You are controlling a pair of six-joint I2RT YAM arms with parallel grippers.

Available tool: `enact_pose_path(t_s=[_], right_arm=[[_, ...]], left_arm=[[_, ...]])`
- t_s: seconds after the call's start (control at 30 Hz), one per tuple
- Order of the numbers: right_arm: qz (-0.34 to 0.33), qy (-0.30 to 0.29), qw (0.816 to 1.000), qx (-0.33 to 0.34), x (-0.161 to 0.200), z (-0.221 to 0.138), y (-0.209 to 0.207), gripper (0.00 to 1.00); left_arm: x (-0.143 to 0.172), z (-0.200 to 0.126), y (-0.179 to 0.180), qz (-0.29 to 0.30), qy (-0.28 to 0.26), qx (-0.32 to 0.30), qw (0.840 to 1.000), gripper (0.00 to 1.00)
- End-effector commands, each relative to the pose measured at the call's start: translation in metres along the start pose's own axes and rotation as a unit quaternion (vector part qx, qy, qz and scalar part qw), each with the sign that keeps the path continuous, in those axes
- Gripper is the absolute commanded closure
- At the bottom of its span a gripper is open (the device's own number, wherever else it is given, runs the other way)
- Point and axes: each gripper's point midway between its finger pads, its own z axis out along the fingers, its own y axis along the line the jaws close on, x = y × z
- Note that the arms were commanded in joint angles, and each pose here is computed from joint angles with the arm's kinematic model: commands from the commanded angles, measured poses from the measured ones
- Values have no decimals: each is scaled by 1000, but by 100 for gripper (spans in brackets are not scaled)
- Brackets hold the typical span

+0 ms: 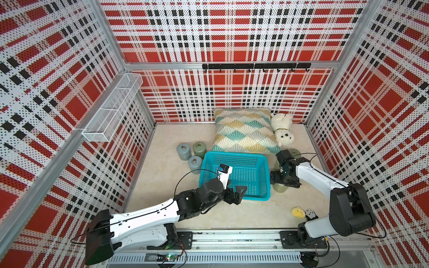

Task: Take the tea canister out of the basket
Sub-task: Place the tea canister at the center of the board, then reset both arms

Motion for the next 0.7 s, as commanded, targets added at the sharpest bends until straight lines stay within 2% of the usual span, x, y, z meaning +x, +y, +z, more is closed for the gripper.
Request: enact_pose_path(t_s=[0.0,0.17,0.37,0.47,0.67], right_arm=[[18,-33,999,-17,-12,-20,2,0],[32,-87,995,-33,-23,-55,-1,0],[70,-201,976,-57,-44,-116,-11,0],[90,-267,956,-86,-55,-146,-12,0],[118,-399,898,-141,-78,-177,-11,0]], left_arm=[[-8,-5,6,-2,-16,-12,1000,1],[-25,-9,28,-29,-38,-41,998,1],[-47,-16,79,-102,-70,-70,990,1],[-62,-24,105,-126,-94,-94,983,1],[-90,-47,164,-160,-155,-172,960,1]])
